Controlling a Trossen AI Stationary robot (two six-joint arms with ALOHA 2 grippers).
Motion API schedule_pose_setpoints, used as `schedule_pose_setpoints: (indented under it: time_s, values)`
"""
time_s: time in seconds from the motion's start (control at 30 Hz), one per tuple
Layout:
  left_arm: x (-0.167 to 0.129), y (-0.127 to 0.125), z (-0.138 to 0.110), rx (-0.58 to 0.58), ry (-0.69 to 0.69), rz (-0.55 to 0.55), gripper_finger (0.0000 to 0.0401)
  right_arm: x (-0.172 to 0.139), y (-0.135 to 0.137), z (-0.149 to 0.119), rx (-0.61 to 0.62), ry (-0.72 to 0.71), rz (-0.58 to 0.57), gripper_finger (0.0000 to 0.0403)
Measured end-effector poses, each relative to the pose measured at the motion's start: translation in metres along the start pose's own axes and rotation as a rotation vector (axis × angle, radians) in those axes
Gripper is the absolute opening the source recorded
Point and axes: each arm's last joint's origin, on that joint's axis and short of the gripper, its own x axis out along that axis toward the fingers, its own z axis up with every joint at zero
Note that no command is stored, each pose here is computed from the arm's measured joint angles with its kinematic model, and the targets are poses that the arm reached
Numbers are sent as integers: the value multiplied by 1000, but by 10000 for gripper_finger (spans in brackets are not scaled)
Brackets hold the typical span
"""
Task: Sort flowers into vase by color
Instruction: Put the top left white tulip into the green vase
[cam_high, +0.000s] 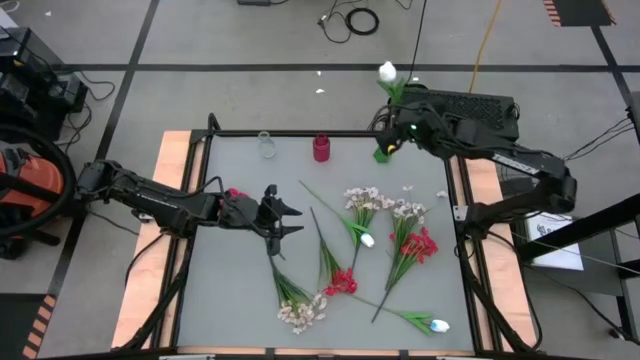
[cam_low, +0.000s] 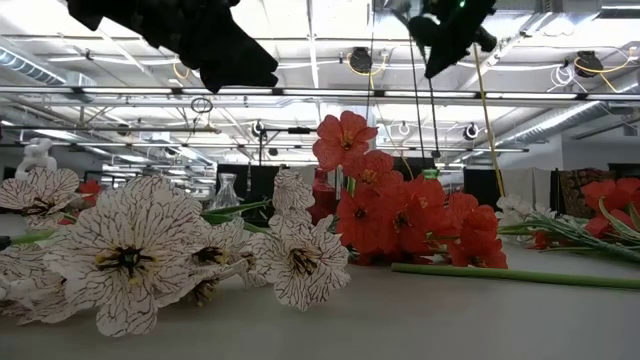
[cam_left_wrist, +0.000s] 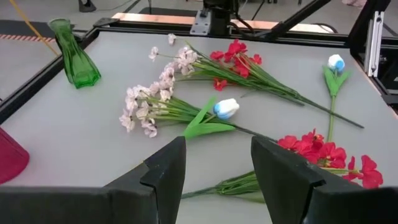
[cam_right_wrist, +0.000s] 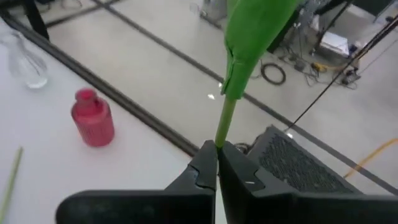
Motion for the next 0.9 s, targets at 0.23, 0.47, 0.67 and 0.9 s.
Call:
schedule_pose_setpoints:
  time_s: [0.23,0.47,0.67,0.9]
  values:
    - [0,-1,-1,3,8,-2,189,25,9,-2,-10,64,2,0]
    - [0,-1,-1,4,10,-2,189,29,7,-2,-8,71,-13,0]
    - [0,-1,-1,4,9,-2,189,31,4,-1,-1,68,-23,0]
    - [0,-1,-1,4,7,-2,189,32,5,2,13,39,-16,0]
